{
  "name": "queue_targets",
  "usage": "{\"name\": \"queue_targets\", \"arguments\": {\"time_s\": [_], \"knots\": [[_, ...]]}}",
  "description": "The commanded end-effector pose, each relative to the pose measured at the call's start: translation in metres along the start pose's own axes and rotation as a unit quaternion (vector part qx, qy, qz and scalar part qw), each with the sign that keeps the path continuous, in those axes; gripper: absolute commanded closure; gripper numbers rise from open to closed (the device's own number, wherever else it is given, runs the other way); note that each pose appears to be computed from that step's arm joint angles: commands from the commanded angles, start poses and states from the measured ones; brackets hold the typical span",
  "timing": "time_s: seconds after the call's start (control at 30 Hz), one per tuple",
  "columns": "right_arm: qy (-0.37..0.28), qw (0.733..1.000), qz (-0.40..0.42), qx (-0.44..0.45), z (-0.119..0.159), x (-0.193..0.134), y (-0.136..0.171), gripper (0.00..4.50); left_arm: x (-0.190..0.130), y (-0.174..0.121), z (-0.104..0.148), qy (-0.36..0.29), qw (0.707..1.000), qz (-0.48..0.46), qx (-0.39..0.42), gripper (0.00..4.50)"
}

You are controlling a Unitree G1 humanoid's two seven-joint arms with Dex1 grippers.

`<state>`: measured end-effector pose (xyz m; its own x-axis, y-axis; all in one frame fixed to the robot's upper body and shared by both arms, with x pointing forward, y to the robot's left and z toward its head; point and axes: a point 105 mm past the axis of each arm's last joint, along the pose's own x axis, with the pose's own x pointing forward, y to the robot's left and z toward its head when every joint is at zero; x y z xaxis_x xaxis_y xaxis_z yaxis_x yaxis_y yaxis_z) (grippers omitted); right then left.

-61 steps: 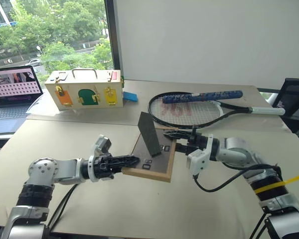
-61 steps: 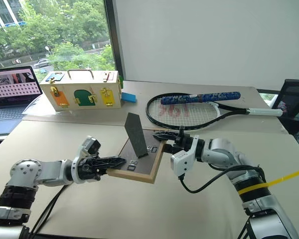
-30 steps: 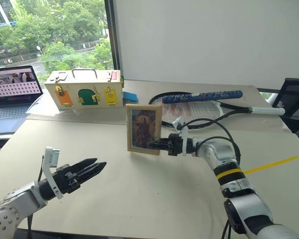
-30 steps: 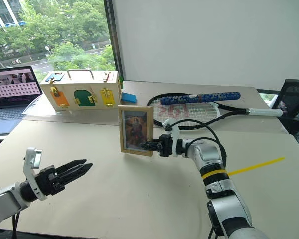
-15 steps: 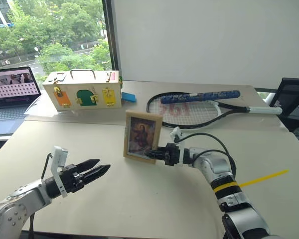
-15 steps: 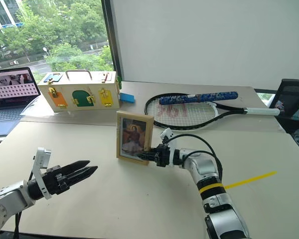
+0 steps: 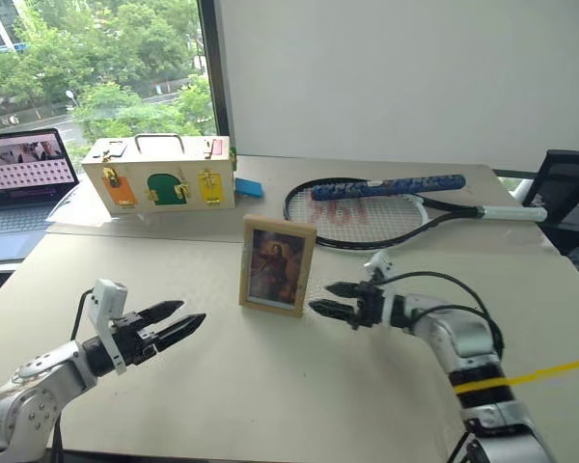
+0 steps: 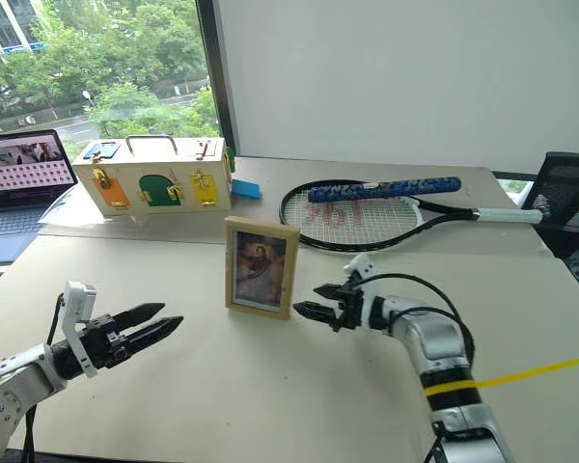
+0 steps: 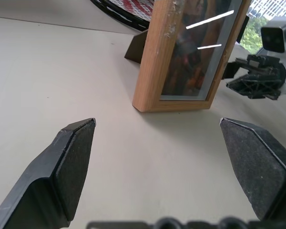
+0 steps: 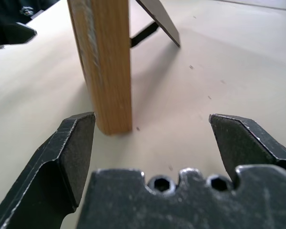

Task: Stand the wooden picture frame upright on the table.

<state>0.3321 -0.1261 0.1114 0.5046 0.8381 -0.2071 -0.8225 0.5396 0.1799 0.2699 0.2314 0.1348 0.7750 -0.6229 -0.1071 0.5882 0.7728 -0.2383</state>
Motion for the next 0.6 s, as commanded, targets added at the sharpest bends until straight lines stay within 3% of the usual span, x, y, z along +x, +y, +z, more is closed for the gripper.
{"name": "queue_targets", "arguments": {"time_s": [0.03,0.1,0.3,0.6], "knots": [[-0.029,0.996,0.002,-0.089,0.016,-0.027,0.014,0.02,0.000,0.020,-0.004,0.003,0.993,0.087,0.078,0.00],[-0.045,0.988,-0.034,-0.145,0.019,-0.037,0.017,0.02,0.003,0.023,-0.012,0.017,0.988,0.106,0.112,0.00],[-0.081,0.977,-0.106,-0.164,0.019,-0.050,0.017,0.02,0.016,0.023,-0.021,-0.002,0.975,0.140,0.173,0.00],[-0.092,0.974,-0.151,-0.143,0.011,-0.056,0.012,0.02,0.032,0.007,-0.029,0.010,0.987,0.081,0.136,0.00]]}}
